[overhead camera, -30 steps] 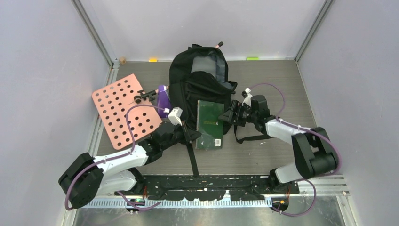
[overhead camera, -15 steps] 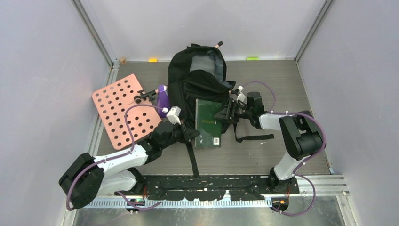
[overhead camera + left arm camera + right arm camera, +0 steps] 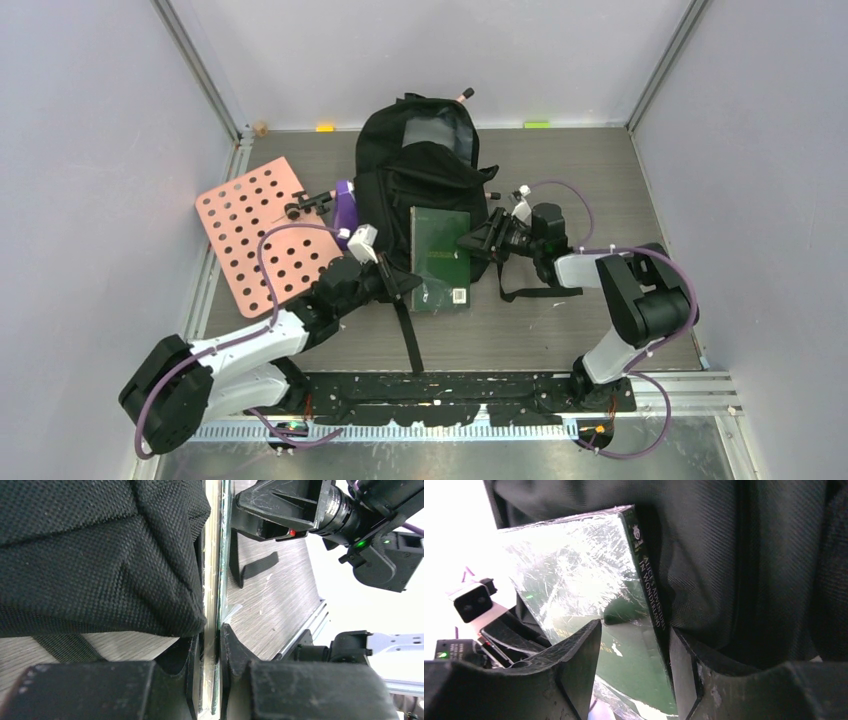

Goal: Pack the student bag
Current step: Pick up the book from the center of the board, then place the book in the student bag.

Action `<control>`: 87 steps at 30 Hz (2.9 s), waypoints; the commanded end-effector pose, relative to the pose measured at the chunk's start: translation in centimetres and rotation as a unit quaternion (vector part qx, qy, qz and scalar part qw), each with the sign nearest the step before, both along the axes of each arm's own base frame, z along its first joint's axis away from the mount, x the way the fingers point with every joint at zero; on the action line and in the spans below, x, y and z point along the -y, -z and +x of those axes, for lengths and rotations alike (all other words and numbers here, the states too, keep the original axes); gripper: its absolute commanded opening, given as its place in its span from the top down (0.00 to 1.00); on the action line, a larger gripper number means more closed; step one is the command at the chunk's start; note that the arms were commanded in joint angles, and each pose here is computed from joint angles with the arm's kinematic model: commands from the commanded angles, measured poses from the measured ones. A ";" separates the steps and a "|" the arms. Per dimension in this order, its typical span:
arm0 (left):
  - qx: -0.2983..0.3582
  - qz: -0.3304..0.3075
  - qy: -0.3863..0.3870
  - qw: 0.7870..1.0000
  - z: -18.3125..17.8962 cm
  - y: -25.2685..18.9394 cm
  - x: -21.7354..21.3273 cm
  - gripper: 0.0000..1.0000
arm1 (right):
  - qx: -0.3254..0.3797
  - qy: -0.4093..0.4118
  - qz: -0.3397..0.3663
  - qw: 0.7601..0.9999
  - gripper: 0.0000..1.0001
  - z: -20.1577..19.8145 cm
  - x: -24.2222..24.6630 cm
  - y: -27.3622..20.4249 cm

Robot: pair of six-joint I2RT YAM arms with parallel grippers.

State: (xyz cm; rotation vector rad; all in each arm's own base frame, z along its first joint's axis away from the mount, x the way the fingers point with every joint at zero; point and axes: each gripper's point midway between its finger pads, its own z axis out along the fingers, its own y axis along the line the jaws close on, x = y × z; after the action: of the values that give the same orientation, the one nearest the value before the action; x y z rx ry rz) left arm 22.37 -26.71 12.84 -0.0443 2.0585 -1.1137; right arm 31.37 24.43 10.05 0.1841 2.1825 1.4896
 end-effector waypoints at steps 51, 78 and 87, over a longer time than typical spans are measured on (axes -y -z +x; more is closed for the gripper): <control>0.225 -0.138 0.196 0.944 -6.3 -15.9 -1.7 1.00 | 0.113 -0.355 0.032 0.927 0.40 -17.1 -6.5 -12.0; 0.262 0.243 0.055 0.932 7.6 -16.8 -5.4 0.00 | 0.276 0.098 -0.267 0.918 1.00 -4.7 7.0 -28.4; 0.375 0.228 0.151 0.886 13.1 -18.8 1.4 0.00 | 0.259 0.232 -0.367 0.863 1.00 -0.3 12.4 -30.4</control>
State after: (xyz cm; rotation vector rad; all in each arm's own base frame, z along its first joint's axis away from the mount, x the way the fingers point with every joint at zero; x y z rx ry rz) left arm 33.59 -25.36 26.83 0.7002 1.8227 -0.6137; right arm 29.24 15.21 38.68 -0.0688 1.9655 0.5121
